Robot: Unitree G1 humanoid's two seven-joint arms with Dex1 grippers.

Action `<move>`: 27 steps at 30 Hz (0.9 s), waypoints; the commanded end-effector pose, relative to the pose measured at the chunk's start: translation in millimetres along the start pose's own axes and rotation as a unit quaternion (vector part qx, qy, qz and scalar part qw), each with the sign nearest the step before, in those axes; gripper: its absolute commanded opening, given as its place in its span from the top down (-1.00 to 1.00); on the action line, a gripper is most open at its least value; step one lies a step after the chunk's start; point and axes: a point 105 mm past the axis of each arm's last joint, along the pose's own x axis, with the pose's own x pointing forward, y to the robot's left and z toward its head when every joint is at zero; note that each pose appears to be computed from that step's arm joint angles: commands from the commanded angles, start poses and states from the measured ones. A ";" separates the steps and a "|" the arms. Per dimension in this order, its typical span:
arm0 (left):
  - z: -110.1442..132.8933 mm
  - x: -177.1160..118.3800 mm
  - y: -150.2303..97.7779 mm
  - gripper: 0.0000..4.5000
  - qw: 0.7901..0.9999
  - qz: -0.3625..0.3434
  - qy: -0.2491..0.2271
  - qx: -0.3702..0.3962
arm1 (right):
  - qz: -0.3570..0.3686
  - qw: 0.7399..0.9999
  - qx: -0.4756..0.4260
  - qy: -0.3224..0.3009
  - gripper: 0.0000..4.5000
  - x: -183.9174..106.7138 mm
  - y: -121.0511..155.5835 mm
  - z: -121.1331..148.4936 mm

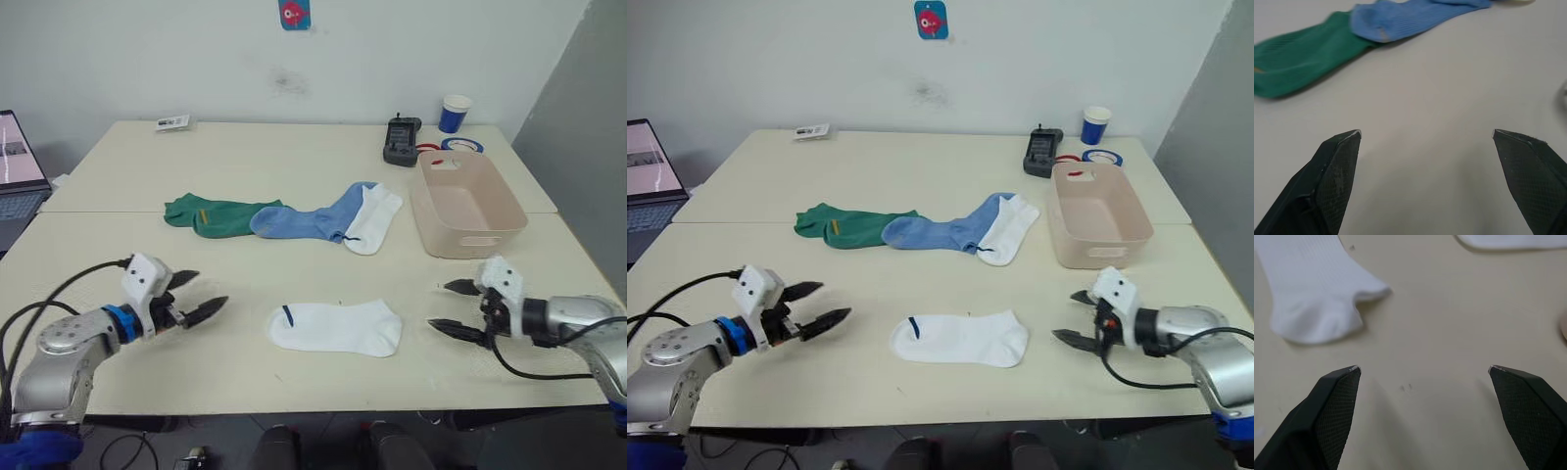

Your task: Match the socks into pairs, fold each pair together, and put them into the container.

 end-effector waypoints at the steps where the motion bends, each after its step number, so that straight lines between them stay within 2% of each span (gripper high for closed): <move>1: -9.5 -26.5 38.7 -0.99 0.996 0.088 0.014 0.023 | -0.077 0.997 -0.012 -0.011 -1.00 -31.1 -24.3 -5.1; 4: -22.2 -39.4 46.8 -0.99 0.993 0.120 0.014 -0.018 | -0.136 0.991 0.008 -0.003 -1.00 -48.7 -34.5 -22.3; 9: -27.2 -41.2 37.7 -0.99 0.992 0.116 0.004 -0.047 | -0.194 0.981 0.022 -0.009 -1.00 -58.9 -44.4 -29.8; 16: -15.4 -29.0 12.9 -0.99 0.994 0.084 -0.028 -0.066 | -0.201 0.978 0.020 -0.046 -1.00 -42.2 -43.4 -10.8; 22: -4.6 -18.4 -3.8 -0.99 0.995 0.071 -0.051 -0.047 | -0.200 0.977 0.017 -0.065 -1.00 -28.6 -42.1 0.7; 27: 15.3 -2.5 -23.3 -0.99 0.994 0.049 -0.080 -0.055 | -0.193 0.975 0.011 -0.107 -1.00 -6.8 -34.0 27.3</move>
